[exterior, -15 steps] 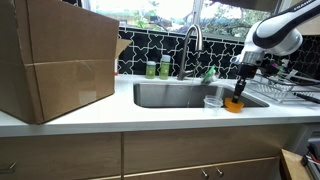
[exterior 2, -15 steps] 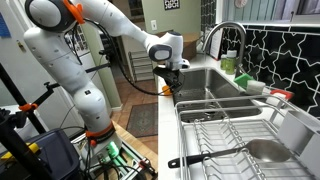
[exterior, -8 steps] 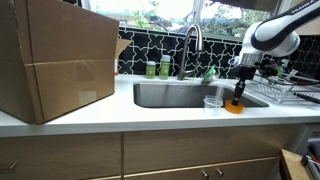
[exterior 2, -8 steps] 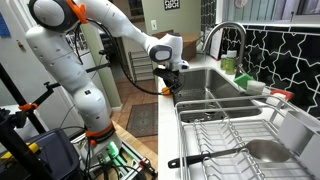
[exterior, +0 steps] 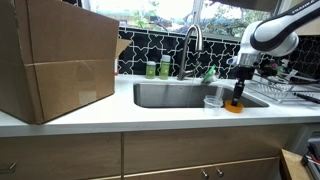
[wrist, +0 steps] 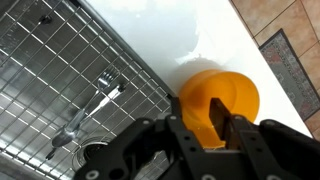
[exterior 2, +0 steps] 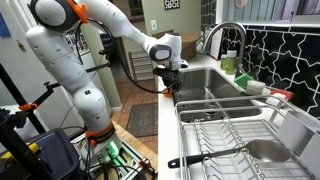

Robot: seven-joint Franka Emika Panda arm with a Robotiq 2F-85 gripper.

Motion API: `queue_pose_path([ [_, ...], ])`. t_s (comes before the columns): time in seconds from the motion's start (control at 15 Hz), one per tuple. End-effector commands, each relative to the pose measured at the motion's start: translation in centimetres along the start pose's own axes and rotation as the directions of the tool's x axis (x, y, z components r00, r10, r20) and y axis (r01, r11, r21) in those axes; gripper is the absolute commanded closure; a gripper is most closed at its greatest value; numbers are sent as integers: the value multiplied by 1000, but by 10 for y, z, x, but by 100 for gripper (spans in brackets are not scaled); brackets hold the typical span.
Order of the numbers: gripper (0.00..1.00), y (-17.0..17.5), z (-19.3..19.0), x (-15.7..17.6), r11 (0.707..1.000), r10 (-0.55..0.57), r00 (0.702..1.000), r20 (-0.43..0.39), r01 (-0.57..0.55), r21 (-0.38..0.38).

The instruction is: Pour the water, which is in the cup, into the bowl, then pour that water into the sink

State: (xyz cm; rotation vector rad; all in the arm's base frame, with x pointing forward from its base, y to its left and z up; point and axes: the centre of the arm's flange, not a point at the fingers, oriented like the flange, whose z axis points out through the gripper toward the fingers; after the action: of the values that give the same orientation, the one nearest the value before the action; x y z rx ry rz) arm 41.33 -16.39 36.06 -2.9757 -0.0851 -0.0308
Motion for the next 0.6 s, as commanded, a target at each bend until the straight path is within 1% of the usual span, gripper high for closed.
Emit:
queue_pose_path([
  [0.0, 33, -11, -23, -7, 999, -40, 999, -31, 40, -24],
  [0.27, 4, -17, -32, -1, 998, -60, 997, -55, 58, -28],
  [0.33, 0, -19, -37, -2, 998, -56, 996, -71, 53, -37],
  [0.4, 0, -20, -42, -2, 998, -40, 995, -94, 36, -44],
  [0.47, 0, -25, -54, -4, 997, -6, 993, -121, -4, -80],
  [0.53, 0, -27, -62, -5, 996, 1, 991, -137, -14, -94],
])
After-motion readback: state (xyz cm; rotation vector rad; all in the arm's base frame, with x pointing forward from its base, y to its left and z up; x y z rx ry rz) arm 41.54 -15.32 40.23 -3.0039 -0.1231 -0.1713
